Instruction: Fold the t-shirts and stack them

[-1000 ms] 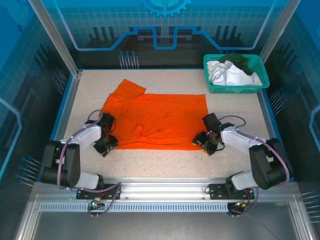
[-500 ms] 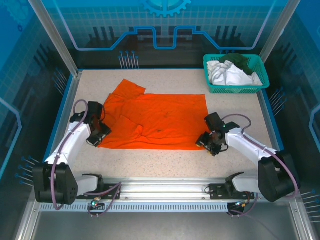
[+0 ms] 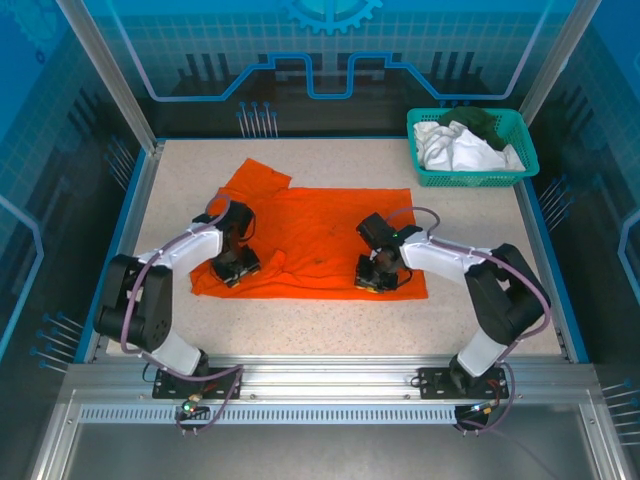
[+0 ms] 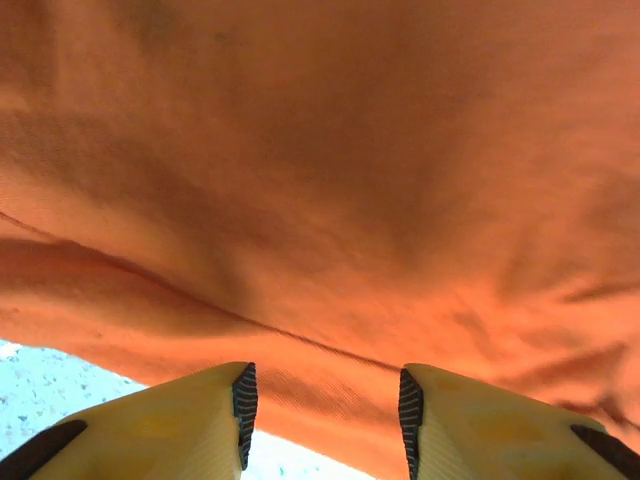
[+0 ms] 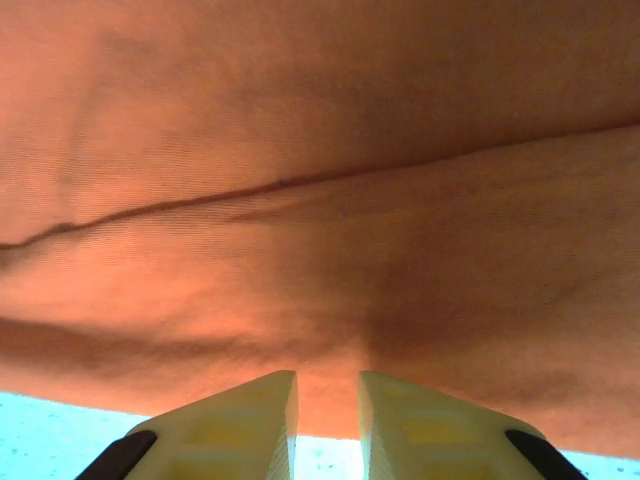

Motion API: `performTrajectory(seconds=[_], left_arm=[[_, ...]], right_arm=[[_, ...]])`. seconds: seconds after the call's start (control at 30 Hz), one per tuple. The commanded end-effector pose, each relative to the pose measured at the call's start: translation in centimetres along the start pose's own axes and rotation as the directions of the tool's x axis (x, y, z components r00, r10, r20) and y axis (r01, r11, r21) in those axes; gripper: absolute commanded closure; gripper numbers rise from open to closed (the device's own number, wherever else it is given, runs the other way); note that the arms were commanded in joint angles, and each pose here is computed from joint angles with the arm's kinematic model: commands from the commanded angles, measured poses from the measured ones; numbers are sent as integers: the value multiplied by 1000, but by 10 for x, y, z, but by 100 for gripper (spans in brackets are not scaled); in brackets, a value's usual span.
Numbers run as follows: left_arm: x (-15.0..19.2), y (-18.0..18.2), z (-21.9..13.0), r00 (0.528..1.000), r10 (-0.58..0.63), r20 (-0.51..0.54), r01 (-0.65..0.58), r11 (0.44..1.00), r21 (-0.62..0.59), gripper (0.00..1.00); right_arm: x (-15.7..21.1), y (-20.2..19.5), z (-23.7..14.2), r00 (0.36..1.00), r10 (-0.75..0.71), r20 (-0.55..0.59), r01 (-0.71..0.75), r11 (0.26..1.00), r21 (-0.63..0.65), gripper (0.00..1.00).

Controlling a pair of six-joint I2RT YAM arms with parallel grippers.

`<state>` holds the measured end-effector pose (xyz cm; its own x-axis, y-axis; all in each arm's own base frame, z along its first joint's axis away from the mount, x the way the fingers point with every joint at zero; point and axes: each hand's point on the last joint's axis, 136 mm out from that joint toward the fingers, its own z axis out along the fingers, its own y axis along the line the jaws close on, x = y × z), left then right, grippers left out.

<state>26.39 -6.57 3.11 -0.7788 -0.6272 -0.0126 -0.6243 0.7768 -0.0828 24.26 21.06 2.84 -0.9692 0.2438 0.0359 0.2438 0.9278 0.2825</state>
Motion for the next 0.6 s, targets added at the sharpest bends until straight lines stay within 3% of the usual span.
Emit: performTrajectory(seconds=[0.0,0.27,0.57], left_arm=[[5,33,21,994,-106,-27,103,990,-91,54],[33,72,26,982,-175,-66,164,976,-141,51],[66,99,16,971,-220,-98,205,968,-144,51]], right_arm=[[9,-9,8,999,2,-46,0,999,45,75],[41,-49,25,990,52,-134,-34,990,133,72],[73,-74,21,975,71,-209,-43,990,137,70]])
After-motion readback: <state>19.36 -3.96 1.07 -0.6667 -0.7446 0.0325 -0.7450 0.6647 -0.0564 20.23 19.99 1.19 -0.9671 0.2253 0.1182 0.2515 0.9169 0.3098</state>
